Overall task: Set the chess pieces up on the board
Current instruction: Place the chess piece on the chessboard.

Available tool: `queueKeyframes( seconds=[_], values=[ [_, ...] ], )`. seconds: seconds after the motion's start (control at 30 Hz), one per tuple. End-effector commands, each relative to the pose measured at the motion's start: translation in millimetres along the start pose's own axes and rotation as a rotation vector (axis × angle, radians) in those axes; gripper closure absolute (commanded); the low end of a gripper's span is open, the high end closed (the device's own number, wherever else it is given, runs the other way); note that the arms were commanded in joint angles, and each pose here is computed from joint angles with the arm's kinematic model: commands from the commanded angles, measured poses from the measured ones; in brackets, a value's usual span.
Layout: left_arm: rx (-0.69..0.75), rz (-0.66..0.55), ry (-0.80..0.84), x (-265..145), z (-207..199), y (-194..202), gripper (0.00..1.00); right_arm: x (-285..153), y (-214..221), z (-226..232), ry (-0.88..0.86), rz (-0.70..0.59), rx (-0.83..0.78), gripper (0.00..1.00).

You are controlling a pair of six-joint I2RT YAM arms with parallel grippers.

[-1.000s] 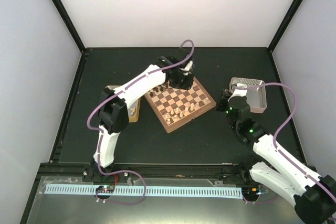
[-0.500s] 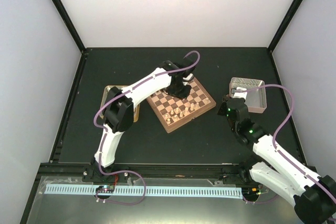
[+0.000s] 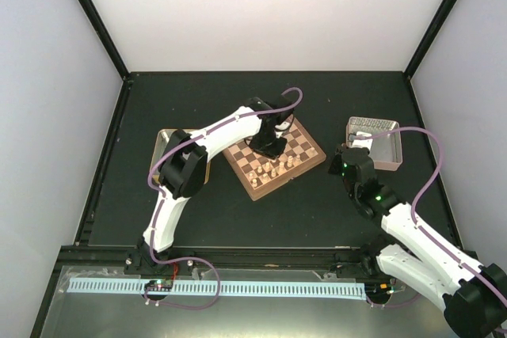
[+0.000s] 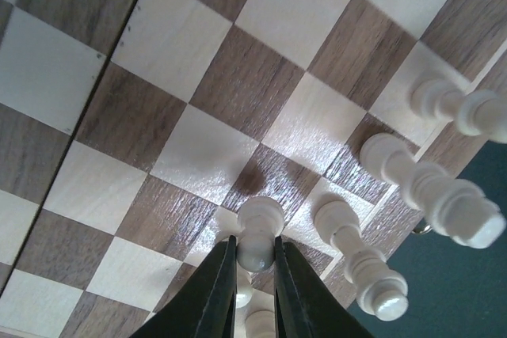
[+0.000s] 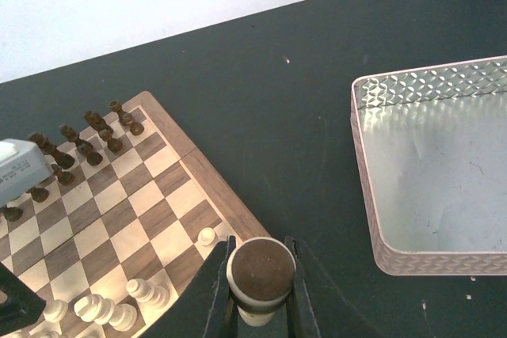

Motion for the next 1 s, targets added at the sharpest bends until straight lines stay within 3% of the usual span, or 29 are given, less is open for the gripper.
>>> queueKeyframes(
  seconds=[0.0,0.97],
  values=[
    [0.023,0.051,0.002,11.6,0.6,9.1,0.85,0.1,-5.6,-0.8,0.009,-0.012,0.014,0.99],
    [0.059,-0.005,-0.011,15.9,0.6,-1.8,0.83,5.5,-8.7,5.1,-0.002,0.010,0.008,0.99]
  ],
)
Point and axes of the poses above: each gripper's point midway between its finger pads, its own x axis out along the fingers, its own z axis along the line the jaws close on, y = z × x, the point moved 3 cm from there along -x, back along the fingers, and after that the axes turned 14 degrees about -x, right-handed, at the moved point
